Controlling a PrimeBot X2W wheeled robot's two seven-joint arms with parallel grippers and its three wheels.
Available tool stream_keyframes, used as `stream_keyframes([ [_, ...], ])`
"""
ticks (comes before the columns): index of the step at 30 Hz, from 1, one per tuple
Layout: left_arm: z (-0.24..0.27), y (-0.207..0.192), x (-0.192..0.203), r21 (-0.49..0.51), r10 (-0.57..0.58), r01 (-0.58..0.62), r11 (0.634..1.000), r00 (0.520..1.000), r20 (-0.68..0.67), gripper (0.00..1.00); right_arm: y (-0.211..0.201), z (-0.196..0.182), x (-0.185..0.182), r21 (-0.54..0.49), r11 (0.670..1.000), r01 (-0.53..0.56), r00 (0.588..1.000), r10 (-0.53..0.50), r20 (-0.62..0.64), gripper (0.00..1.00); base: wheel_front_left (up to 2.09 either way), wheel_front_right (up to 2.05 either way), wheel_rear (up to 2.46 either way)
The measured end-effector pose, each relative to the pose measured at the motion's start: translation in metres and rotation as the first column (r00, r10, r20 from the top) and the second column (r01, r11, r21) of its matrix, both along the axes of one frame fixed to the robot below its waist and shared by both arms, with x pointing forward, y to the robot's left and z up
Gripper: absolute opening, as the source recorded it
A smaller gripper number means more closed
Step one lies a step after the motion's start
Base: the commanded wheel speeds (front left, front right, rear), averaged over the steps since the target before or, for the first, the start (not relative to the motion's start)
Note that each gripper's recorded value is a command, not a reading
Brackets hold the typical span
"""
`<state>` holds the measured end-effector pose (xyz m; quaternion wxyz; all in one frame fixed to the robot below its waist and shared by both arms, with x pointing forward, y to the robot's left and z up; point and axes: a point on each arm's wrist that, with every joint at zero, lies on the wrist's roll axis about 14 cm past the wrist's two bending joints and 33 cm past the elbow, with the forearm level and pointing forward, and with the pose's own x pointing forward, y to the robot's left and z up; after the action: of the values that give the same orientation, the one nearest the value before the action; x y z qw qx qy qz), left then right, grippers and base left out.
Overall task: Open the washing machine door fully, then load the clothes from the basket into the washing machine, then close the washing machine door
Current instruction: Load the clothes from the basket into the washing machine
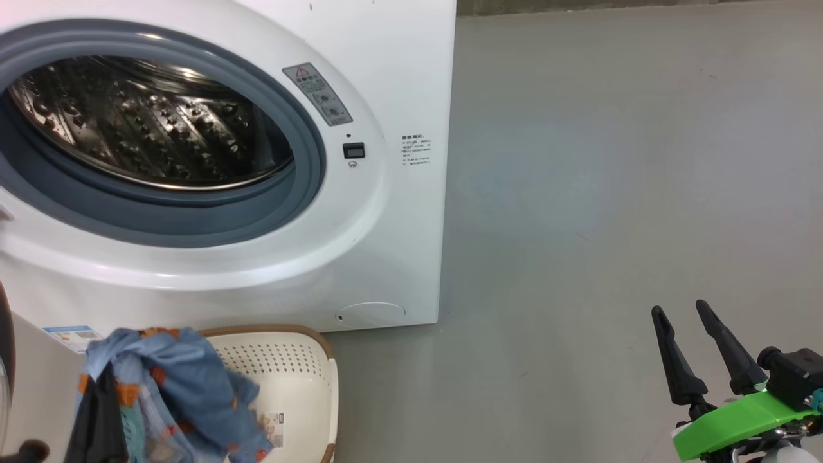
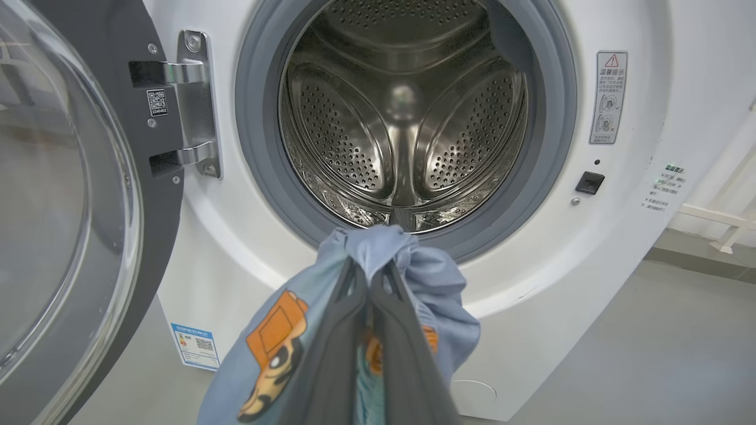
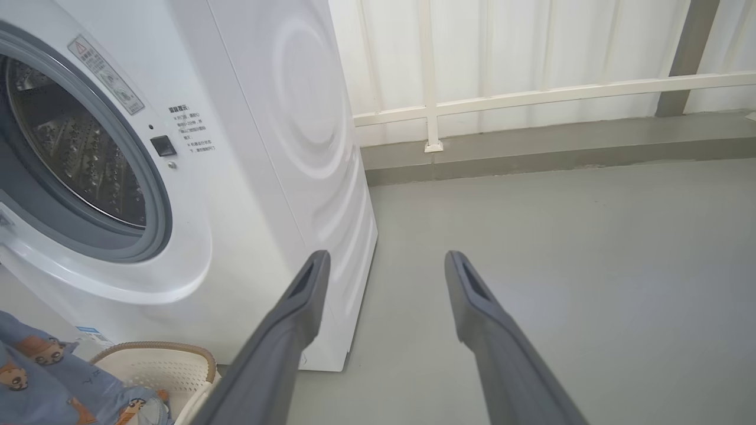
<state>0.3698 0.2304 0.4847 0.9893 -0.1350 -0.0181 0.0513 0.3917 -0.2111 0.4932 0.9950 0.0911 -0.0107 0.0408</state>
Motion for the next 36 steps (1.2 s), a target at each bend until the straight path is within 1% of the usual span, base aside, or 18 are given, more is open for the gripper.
stream_keyframes([
  [5, 0.005, -0.006, -0.009, 0.0, -0.006, 0.006, 1.0, 1.0, 0.017, 0.0, -0.003, 0.0, -0.004, 0.008, 1.0, 0.011, 1.0, -0.011, -0.001, 1.0, 0.0, 0.0, 0.0],
  [12, 0.018, -0.008, 0.001, 0.007, -0.011, 0.011, 1.0, 0.998, 0.059, 0.0, -0.007, -0.004, -0.001, 0.009, 1.0, 0.023, 1.0, -0.023, -0.011, 1.0, 0.0, 0.0, 0.0],
  [14, 0.027, -0.008, 0.012, 0.005, -0.009, 0.009, 1.0, 0.996, 0.089, 0.0, -0.006, -0.007, 0.0, 0.012, 1.0, 0.023, 1.0, -0.023, -0.017, 1.0, 0.0, 0.0, 0.0],
  [19, 0.067, -0.007, 0.048, 0.006, -0.006, 0.005, 1.0, 0.977, 0.214, 0.0, -0.005, -0.014, 0.001, 0.019, 0.999, 0.028, 0.999, -0.027, -0.035, 1.0, 0.0, 0.0, 0.0],
  [23, 0.106, 0.0, 0.077, 0.047, 0.002, -0.018, 0.999, 0.947, 0.322, 0.0, -0.005, -0.015, 0.007, 0.025, 0.999, 0.031, 0.999, -0.03, -0.037, 1.0, 0.0, 0.0, 0.0],
  [26, 0.129, 0.004, 0.1, 0.069, -0.002, -0.026, 0.997, 0.926, 0.378, 0.0, -0.002, -0.013, 0.015, 0.03, 0.999, 0.027, 0.999, -0.026, -0.026, 1.0, 0.0, 0.0, 0.0],
  [29, 0.146, 0.004, 0.121, 0.086, -0.012, -0.026, 0.996, 0.909, 0.417, 0.0, 0.001, -0.015, 0.021, 0.033, 0.999, 0.02, 0.999, -0.019, -0.028, 1.0, 0.0, 0.0, 0.0],
  [32, 0.153, 0.005, 0.141, 0.079, -0.007, -0.03, 0.996, 0.903, 0.43, 0.0, -0.001, -0.019, 0.024, 0.032, 0.999, 0.028, 0.999, -0.027, -0.039, 1.0, 0.0, 0.0, 0.0],
  [36, 0.136, 0.001, 0.165, 0.076, -0.015, -0.015, 0.997, 0.925, 0.38, 0.0, -0.005, -0.029, 0.024, 0.032, 0.999, 0.043, 0.997, -0.041, -0.065, 1.0, 0.0, 0.0, 0.0],
])
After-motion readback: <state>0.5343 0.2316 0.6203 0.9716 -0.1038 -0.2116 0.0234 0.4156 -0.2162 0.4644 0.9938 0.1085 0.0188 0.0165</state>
